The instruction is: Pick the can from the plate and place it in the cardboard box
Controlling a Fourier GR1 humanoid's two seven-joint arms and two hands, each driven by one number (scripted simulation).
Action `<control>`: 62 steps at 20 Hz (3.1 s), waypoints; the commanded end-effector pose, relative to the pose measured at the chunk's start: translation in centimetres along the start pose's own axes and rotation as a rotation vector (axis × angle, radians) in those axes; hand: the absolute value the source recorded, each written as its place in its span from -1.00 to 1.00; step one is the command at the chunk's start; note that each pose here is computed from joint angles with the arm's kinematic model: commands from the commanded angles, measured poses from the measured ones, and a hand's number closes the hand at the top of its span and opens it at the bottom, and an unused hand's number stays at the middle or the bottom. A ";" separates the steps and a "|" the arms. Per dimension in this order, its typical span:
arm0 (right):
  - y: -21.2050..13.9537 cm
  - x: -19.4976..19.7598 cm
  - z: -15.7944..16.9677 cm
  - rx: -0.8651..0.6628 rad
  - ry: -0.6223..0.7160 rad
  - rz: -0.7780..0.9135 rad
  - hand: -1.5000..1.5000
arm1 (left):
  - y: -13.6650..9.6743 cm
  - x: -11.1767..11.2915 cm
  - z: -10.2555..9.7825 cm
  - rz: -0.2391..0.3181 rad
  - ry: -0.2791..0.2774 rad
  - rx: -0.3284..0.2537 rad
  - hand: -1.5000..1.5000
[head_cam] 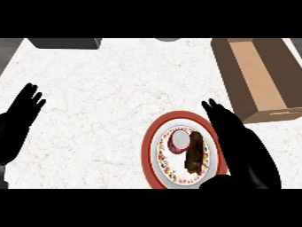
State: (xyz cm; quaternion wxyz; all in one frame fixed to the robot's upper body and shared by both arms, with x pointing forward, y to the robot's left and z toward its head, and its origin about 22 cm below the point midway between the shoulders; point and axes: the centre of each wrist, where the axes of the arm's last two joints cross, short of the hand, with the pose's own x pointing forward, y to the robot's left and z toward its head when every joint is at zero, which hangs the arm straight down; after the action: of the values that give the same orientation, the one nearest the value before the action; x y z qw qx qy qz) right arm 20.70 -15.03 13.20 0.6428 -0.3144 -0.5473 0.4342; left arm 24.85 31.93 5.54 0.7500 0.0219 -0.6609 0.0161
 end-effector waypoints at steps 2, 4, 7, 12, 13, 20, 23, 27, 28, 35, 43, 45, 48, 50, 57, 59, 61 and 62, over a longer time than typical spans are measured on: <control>1.0 4.1 0.4 0.155 0.095 0.013 -1.00 | -0.1 0.5 -0.1 0.016 -0.004 0.016 0.00; 0.6 5.6 -0.6 0.148 0.125 0.007 -1.00 | -0.8 -0.2 0.8 0.000 0.005 -0.009 0.00; -1.4 3.9 -2.9 0.170 0.133 0.011 -1.00 | -0.4 -0.6 0.0 0.005 -0.005 0.016 0.00; 0.2 4.0 -1.6 0.227 0.179 0.036 -1.00 | -1.3 0.0 0.6 0.022 0.005 0.028 0.00; -0.2 4.7 -2.1 0.209 0.175 0.038 -1.00 | -0.5 -0.8 1.1 0.012 0.020 0.011 0.00; 2.0 4.1 -2.1 0.207 0.146 0.025 -1.00 | 0.5 1.3 0.3 0.002 -0.005 0.014 0.00; 3.5 5.4 -1.6 0.180 0.109 0.021 -1.00 | -0.4 0.2 1.0 0.011 0.003 0.004 0.00; 2.4 4.2 -2.6 0.182 0.114 0.051 -1.00 | 1.8 -1.1 -0.2 -0.002 -0.006 0.021 0.00; 1.1 4.7 -3.2 0.163 0.114 0.054 -1.00 | -1.1 0.1 1.1 0.013 0.013 0.013 0.00; 3.5 6.2 -5.5 0.191 0.144 0.106 -1.00 | -1.2 -1.7 1.7 0.020 -0.008 -0.007 0.00; 5.5 4.8 -4.6 0.251 0.211 0.143 -1.00 | -0.1 0.2 0.6 0.022 0.001 0.008 0.00; 4.5 4.1 -5.7 0.215 0.216 0.157 -1.00 | 0.1 -2.1 -0.3 0.008 0.007 0.008 0.00; 6.2 6.2 -5.0 0.227 0.228 0.176 -1.00 | 2.1 -0.8 -0.3 0.013 0.007 0.013 0.00; 5.4 5.2 -5.8 0.243 0.230 0.160 -1.00 | 1.3 0.4 -0.2 0.001 -0.006 -0.011 0.00; 6.9 3.8 -6.7 0.291 0.230 0.168 -1.00 | 0.0 1.0 0.8 -0.012 0.003 0.013 0.00; 7.8 3.9 -7.4 0.305 0.260 0.174 -1.00 | 0.0 1.9 1.4 0.017 0.011 0.001 0.00; 8.2 3.2 -8.0 0.292 0.245 0.181 -1.00 | -0.2 -2.5 1.0 0.010 0.008 0.023 0.00; 8.5 3.3 -6.7 0.283 0.243 0.160 -1.00 | 0.3 -0.6 0.7 0.017 -0.002 0.009 0.00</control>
State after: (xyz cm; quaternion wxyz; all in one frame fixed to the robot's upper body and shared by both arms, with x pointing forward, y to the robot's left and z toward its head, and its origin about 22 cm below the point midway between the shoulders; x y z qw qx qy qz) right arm 25.96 -7.94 6.41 0.6945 -0.3045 -0.3900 0.5223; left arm 24.06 32.07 5.05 0.7508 0.0230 -0.6597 0.0232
